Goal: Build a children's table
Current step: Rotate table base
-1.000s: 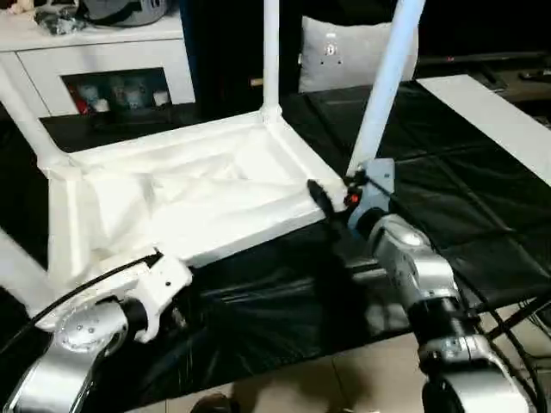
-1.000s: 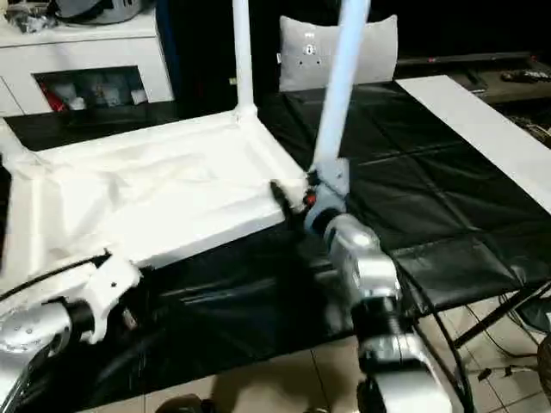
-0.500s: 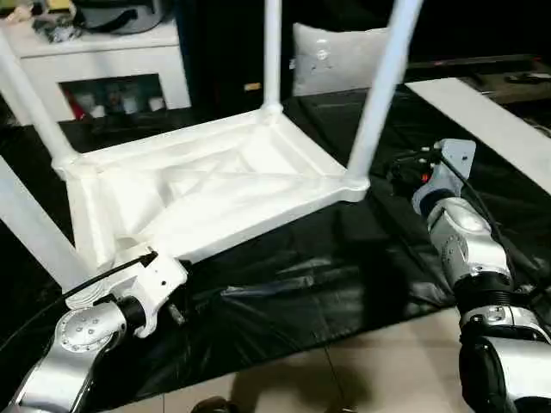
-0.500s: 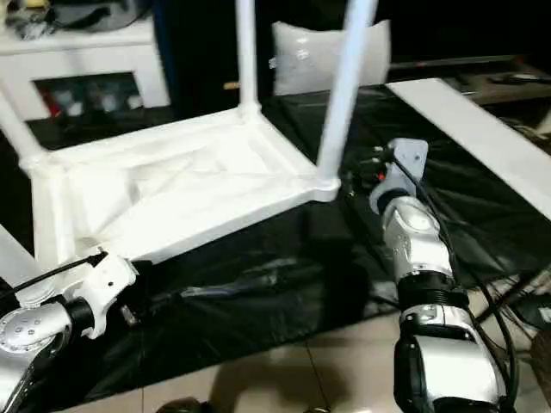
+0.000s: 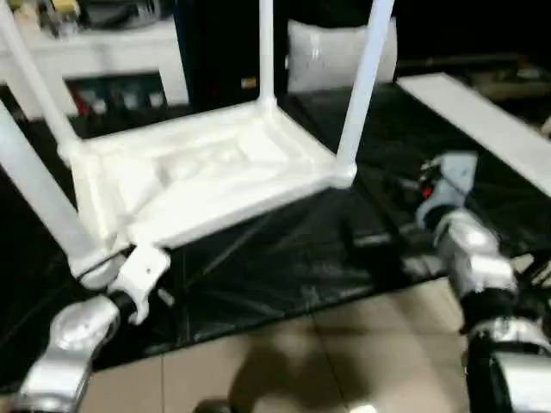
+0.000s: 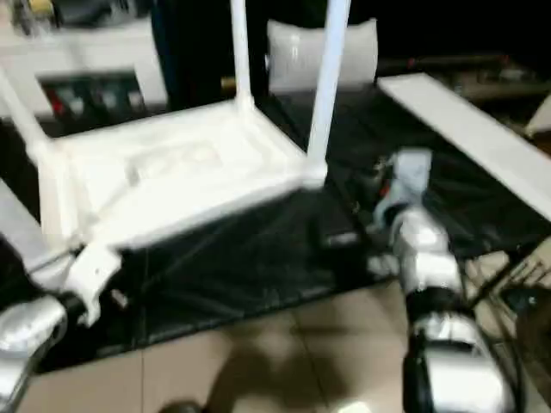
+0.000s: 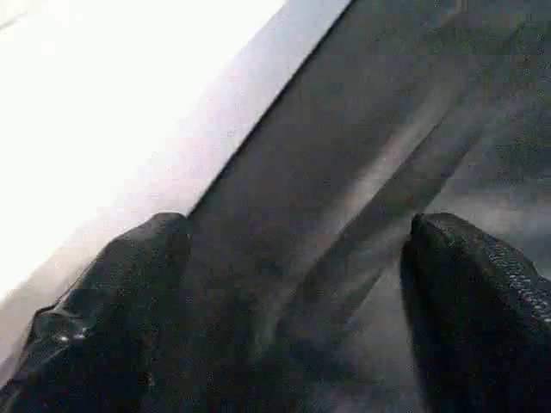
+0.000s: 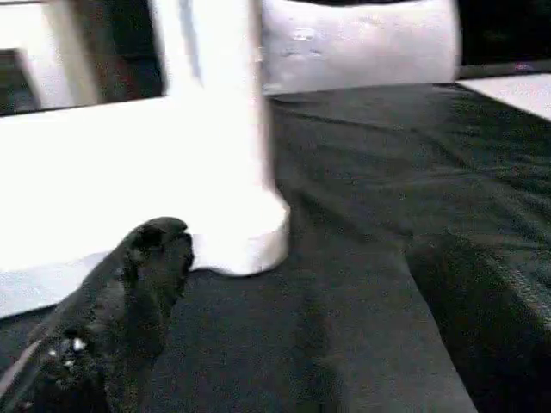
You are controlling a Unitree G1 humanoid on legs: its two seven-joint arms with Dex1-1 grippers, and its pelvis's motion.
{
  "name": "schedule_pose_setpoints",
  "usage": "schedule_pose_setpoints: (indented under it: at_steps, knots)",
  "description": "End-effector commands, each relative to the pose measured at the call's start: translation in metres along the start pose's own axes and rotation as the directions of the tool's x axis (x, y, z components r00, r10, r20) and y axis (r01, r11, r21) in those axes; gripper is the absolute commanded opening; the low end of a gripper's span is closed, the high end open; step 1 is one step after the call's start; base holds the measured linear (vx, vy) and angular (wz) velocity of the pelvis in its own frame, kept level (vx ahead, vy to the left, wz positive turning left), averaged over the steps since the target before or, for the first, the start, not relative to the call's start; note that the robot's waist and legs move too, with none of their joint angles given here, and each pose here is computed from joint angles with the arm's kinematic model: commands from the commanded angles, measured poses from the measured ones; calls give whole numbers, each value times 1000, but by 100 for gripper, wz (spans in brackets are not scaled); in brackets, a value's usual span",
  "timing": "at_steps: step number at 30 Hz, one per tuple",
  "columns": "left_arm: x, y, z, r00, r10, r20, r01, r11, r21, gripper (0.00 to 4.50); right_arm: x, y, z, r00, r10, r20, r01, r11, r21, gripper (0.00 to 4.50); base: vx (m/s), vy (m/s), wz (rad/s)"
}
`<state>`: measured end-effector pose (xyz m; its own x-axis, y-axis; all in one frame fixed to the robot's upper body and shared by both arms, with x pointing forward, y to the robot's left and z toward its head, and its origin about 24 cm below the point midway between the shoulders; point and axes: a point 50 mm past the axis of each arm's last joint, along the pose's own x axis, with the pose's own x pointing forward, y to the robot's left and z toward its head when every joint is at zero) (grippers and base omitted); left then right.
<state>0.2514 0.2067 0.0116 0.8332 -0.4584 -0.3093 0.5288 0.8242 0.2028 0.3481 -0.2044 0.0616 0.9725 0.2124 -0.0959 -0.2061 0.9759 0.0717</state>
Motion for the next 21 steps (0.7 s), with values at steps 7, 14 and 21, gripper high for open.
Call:
schedule_pose_setpoints:
  at_steps: [7, 14, 21]
  knots:
    - [35, -14, 43, 958, 66, 281, -23, 988, -151, 446, -13, 48, -2, 975, 221, -12, -221, 975, -4, 450, 0, 0, 0]
    - [1, -8, 91, 910, 242, 337, -225, 970, -89, 446, -23, 85, -4, 907, 421, -15, -421, 904, -72, 450, 61, 6, -3]
    - [-11, -9, 88, 846, 383, 371, -363, 923, -126, 446, -28, 97, -6, 884, 466, -31, -467, 884, -40, 450, 28, 3, 1]
